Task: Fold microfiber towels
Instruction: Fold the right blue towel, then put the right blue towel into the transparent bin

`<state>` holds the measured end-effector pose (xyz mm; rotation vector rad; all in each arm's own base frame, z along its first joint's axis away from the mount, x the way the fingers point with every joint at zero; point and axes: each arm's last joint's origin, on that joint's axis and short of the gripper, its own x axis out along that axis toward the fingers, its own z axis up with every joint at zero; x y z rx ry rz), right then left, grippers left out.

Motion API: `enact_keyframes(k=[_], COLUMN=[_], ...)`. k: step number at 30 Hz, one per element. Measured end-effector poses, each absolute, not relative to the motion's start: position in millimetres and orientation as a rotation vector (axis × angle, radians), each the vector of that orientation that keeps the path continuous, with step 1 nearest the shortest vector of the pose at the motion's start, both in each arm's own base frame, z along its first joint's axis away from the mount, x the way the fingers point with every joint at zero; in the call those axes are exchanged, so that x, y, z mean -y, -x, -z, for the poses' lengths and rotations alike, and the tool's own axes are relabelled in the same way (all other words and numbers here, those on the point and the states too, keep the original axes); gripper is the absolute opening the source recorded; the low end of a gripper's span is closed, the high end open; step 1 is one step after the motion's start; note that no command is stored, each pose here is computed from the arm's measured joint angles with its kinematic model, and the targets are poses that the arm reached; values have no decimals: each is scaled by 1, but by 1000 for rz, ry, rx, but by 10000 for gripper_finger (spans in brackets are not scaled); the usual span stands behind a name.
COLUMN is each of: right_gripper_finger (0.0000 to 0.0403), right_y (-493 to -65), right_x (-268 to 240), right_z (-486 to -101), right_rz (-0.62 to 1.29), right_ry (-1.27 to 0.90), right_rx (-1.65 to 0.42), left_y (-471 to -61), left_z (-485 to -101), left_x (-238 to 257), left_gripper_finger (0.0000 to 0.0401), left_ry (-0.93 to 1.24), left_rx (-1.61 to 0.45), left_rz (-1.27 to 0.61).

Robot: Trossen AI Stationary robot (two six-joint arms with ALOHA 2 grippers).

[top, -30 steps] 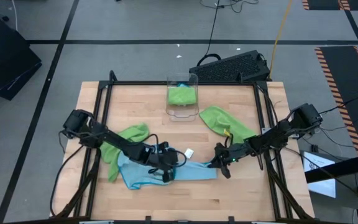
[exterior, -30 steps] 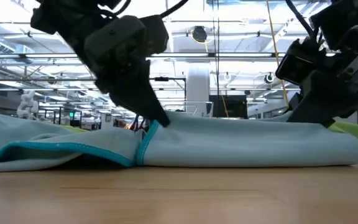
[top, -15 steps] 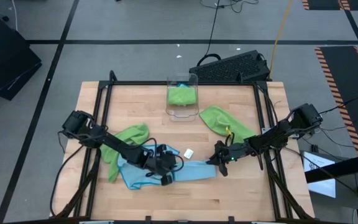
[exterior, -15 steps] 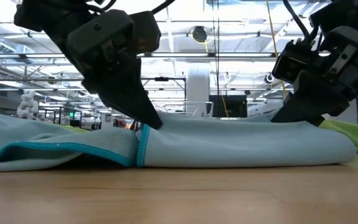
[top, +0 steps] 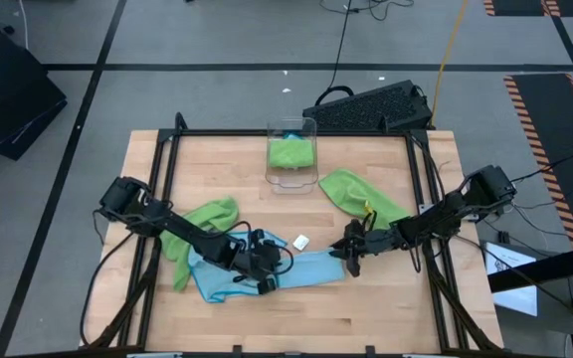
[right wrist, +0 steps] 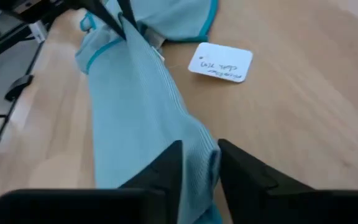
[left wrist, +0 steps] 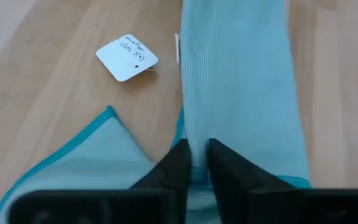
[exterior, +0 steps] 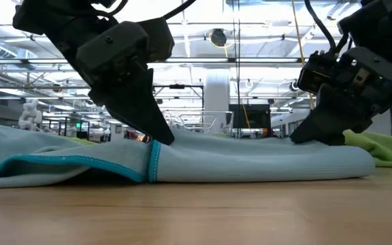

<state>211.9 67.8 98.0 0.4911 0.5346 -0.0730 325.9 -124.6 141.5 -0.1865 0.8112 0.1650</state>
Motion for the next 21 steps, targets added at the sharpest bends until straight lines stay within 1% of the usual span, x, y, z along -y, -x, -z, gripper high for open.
enact_keyframes(k=[4, 6, 11, 13, 16, 18, 21], right_gripper_finger=[146, 160, 170, 168, 164, 159, 149], right_y=[-212, -212, -212, -211, -209, -208, -211], right_x=[-66, -65, -64, -65, -68, -73, -79], right_z=[-99, -99, -112, -121, -134, -139, -140], right_rz=[122, 124, 100, 77, 50, 24, -9], right_ry=[-469, -467, -440, -411, -296, -225, -192], right_rx=[-508, -505, -458, -418, -342, -300, -232], left_y=[-323, -319, -305, -304, -307, -315, -329], left_z=[-145, -155, -187, -198, -203, -199, -181], left_x=[122, 120, 117, 120, 128, 134, 140], left_gripper_finger=[120, 143, 180, 185, 184, 177, 161], left_ry=[157, 157, 160, 141, 85, 73, 43], left_rx=[-811, -803, -757, -699, -634, -580, -532], left_rz=[-211, -221, -237, -215, -156, -126, -103])
